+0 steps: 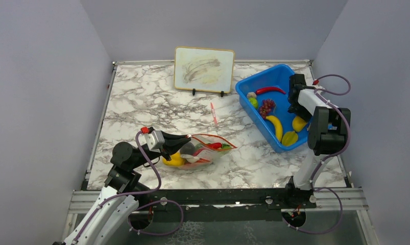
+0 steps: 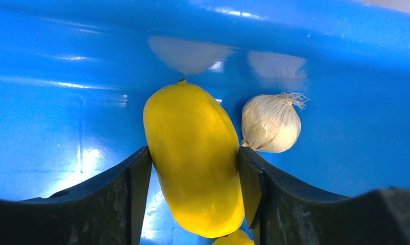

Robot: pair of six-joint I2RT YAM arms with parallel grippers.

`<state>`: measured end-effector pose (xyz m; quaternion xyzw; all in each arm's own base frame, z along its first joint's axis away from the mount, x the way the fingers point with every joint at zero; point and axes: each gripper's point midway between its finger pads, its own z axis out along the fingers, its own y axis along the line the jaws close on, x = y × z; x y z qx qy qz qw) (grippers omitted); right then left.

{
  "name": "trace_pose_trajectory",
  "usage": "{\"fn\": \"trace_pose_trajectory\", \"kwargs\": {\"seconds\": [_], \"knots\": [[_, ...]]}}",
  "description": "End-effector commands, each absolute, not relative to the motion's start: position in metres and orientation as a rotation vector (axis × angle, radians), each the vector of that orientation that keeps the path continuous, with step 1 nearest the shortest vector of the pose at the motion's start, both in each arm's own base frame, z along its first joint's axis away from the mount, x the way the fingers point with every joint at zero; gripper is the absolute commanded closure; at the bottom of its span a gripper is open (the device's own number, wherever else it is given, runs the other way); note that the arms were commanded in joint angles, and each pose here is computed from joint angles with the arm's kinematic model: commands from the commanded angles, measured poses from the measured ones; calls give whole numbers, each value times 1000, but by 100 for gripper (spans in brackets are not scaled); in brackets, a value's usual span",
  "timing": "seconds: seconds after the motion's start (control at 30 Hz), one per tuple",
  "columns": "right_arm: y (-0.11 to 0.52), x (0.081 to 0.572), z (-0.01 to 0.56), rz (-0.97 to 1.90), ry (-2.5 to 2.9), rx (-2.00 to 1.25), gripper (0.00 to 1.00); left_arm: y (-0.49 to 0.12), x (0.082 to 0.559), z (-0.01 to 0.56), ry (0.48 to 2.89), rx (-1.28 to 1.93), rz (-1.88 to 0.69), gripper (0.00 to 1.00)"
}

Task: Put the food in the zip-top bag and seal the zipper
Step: Pick up the fake fruit from the bin.

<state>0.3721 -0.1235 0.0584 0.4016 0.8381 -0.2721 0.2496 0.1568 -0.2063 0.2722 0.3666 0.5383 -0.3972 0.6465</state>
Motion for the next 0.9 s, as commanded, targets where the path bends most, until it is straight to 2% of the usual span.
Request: {"fn": "trace_pose_trajectory", "kwargs": {"seconds": [0.0,0.17,0.5,0.87], "knots": [[-130,384,68,-742,2223,1092,44,-203,156,295,1142,821,-866,100],[-129,385,77,-708,2208,1065,55,-203,155,295,1144,821,-869,100],[-120,389,105,-597,2185,960,58,-203,156,294,1147,820,-870,100],[-77,401,172,-321,2099,682,59,-203,157,292,1159,818,-868,100]]}}
